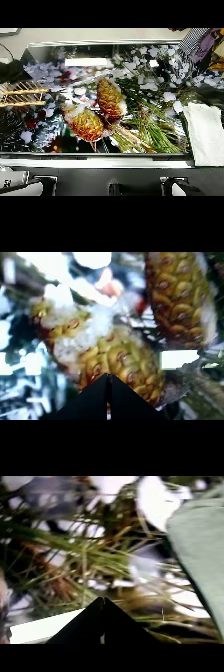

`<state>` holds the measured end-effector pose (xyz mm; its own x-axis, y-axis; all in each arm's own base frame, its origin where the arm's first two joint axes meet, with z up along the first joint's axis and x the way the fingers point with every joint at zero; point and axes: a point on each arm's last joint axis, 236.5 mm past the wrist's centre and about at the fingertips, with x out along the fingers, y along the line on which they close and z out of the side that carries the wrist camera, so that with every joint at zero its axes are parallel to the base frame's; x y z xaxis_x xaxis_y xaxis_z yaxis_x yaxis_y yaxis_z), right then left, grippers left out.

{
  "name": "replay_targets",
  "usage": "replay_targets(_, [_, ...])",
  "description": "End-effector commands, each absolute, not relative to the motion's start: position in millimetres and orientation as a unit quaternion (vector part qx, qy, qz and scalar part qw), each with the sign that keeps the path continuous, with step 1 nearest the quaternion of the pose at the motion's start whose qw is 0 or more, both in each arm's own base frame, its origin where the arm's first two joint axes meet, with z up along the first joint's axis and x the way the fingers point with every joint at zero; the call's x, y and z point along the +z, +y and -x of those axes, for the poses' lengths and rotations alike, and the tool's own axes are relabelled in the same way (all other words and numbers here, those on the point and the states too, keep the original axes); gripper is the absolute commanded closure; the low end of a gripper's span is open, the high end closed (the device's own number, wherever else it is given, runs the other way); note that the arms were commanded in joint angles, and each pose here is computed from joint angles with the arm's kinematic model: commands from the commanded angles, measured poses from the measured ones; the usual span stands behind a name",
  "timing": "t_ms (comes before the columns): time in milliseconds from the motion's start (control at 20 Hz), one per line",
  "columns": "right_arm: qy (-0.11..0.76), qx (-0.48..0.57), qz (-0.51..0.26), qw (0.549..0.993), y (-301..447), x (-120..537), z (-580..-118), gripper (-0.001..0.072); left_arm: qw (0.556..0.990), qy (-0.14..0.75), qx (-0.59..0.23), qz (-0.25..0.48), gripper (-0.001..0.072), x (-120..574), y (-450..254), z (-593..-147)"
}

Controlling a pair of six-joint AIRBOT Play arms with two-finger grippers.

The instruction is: Fold the clothes and pants, and hang the long-sleeved shirts on hangers.

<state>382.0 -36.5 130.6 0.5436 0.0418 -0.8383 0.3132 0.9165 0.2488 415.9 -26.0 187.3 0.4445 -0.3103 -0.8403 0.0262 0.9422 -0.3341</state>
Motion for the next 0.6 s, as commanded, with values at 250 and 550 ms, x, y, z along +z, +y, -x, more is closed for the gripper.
replay_targets(250, [0.51,0.13,-0.036,0.849,130.2,127.2,-356.7,0.0679,0.842,0.522,-0.092,0.1,0.0686,104.5,-37.9,-345.7])
replay_targets(550, [0.539,0.129,-0.01,0.832,122.5,118.4,-342.6,0.0679,0.802,0.58,-0.092,0.108,0.0686,64.4,-40.9,-320.8])
